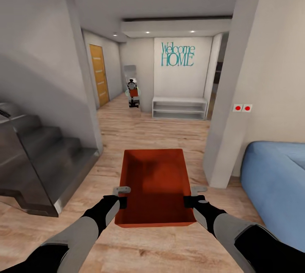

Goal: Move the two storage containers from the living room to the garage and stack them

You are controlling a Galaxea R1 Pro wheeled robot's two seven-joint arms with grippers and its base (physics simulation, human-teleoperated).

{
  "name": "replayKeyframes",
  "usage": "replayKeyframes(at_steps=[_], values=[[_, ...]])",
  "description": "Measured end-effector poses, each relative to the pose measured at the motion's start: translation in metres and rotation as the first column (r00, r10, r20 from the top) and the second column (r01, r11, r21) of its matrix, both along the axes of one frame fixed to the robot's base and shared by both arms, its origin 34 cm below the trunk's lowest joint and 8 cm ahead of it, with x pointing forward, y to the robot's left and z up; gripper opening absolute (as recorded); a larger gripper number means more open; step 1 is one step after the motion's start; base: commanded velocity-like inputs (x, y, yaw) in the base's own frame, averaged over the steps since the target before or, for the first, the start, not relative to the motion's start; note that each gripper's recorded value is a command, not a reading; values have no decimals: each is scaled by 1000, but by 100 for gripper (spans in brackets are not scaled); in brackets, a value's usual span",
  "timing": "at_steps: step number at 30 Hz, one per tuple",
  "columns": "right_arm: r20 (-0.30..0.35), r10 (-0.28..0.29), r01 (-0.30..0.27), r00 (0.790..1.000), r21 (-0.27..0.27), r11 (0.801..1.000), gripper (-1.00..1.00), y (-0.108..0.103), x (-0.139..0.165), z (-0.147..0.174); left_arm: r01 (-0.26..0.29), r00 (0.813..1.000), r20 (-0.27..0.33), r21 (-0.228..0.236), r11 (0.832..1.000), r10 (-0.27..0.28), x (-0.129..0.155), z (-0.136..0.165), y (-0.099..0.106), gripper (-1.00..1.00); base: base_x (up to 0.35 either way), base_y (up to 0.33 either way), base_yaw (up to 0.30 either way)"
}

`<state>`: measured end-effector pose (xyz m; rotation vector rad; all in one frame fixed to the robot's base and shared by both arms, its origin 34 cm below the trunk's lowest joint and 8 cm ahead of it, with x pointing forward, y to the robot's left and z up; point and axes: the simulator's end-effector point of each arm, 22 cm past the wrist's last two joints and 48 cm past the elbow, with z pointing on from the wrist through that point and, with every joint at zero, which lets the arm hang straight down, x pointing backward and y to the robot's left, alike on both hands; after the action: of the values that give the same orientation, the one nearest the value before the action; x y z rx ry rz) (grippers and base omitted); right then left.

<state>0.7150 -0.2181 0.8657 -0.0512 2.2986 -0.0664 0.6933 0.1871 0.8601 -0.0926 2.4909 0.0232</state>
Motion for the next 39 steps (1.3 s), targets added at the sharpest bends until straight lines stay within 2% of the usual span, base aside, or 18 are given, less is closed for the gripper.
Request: replayKeyframes(at_steps=[26, 39], values=[[1, -1, 1, 1000, 1, 1000, -100, 0, 0, 0, 0, 1000, 1, 1, 1000, 0, 0, 0, 0, -100, 323, 71, -2], [1, -1, 1, 1000, 1, 1000, -100, 0, 0, 0, 1, 1000, 1, 0, 1000, -1, 0, 0, 0, -100, 323, 71, -166]])
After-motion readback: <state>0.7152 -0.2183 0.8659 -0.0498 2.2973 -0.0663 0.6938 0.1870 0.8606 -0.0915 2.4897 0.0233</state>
